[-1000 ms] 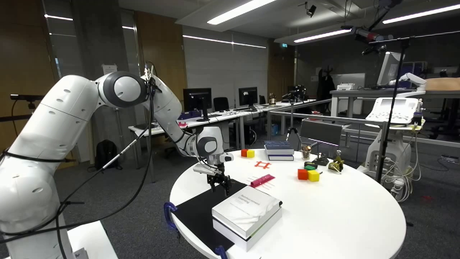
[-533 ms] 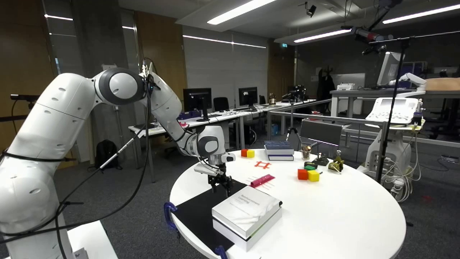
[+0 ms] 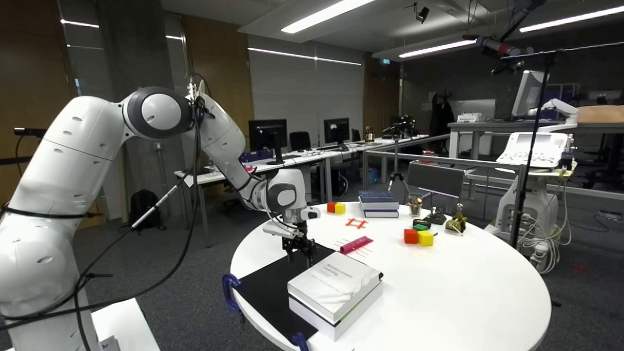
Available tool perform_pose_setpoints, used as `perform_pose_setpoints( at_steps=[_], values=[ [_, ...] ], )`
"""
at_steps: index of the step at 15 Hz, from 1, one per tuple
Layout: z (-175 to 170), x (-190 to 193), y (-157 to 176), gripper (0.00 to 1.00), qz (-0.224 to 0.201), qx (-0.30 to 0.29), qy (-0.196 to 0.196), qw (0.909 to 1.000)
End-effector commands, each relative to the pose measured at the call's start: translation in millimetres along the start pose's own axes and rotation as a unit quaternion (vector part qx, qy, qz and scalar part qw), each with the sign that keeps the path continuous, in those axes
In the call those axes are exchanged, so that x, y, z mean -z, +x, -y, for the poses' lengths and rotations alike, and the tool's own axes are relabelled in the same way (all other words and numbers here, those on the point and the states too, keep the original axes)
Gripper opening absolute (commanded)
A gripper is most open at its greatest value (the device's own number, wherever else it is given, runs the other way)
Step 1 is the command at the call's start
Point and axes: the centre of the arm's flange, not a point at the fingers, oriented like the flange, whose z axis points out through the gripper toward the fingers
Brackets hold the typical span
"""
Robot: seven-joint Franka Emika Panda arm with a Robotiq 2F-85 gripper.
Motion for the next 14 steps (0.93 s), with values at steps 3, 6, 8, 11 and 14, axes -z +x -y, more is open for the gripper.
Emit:
perform_pose_setpoints(
  at_steps=[3,6,8,11,14],
  values=[
    [-14.7,8.7,-20.1,1.00,-0.014,0.003,0.012,0.9998],
    [-17.9,7.7,-20.5,1.00,-0.012,0.000,0.012,0.9999],
    [-19.0,7.5,-20.0,1.00,-0.013,-0.001,0.011,0.9999],
    [-11.4,12.8,-20.6,1.00,-0.013,0.002,0.006,0.9999],
    [-0.1,25.6,-22.3,1.00,-0.019,0.005,0.006,0.9998]
  ],
)
